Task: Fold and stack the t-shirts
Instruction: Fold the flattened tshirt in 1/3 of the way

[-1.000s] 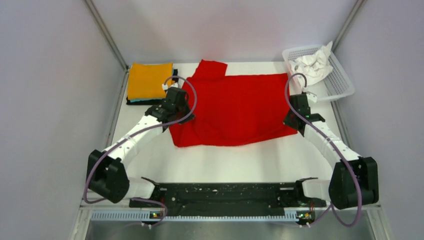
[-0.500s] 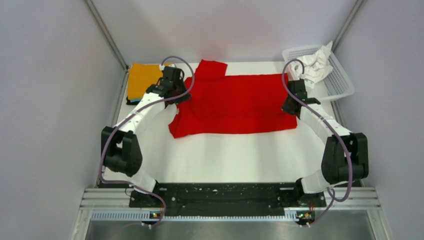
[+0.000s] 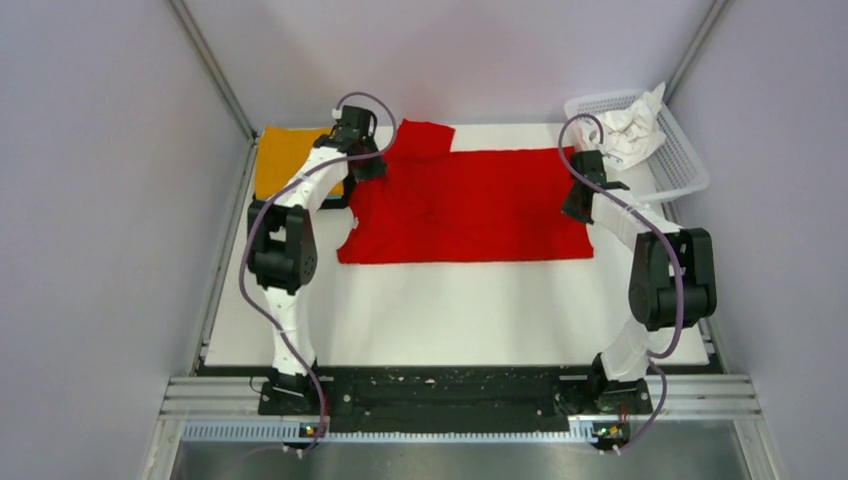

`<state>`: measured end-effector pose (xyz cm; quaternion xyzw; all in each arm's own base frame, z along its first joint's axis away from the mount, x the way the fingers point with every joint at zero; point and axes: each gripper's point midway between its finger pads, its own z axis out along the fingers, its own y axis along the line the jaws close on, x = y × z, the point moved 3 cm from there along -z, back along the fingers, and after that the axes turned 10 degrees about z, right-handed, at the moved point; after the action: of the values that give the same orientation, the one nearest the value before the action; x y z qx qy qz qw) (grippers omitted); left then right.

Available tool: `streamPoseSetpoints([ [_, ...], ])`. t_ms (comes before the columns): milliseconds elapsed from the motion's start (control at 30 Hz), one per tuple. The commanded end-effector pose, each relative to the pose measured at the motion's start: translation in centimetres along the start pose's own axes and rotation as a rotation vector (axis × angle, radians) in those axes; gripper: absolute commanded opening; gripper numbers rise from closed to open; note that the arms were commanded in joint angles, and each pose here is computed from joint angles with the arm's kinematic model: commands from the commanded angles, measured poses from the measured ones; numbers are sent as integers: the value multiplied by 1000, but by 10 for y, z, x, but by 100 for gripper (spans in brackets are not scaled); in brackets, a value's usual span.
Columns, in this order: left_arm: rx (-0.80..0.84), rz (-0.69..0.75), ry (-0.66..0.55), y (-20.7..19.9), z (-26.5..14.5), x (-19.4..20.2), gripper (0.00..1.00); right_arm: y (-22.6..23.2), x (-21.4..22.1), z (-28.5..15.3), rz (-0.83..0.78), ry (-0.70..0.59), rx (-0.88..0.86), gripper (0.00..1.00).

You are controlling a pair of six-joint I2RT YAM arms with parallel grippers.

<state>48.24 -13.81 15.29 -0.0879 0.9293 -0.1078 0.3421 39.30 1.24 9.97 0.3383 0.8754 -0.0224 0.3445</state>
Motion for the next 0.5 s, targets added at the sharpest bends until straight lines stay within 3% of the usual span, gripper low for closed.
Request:
streamPoseSetpoints([
  [0,-48,-6,65,0,25,-18,52,17,-32,0,59,-73,-30,22],
  [33,-81,-7,86,4,26,-20,85,18,-32,-2,61,-70,-37,35],
  [67,-103,-3,100,7,26,-22,97,19,-33,-5,68,-70,-48,46],
  [167,-96,1,68,2,9,-33,99,25,-31,-18,75,-58,-129,58],
  [300,-29,5,63,-4,-19,-18,99,36,-15,-39,32,-18,-271,88],
  [367,25,12,67,-12,-34,-1,99,45,2,-45,-3,25,-343,97],
  [467,183,15,87,-29,-46,37,99,58,29,-43,-45,88,-429,99],
])
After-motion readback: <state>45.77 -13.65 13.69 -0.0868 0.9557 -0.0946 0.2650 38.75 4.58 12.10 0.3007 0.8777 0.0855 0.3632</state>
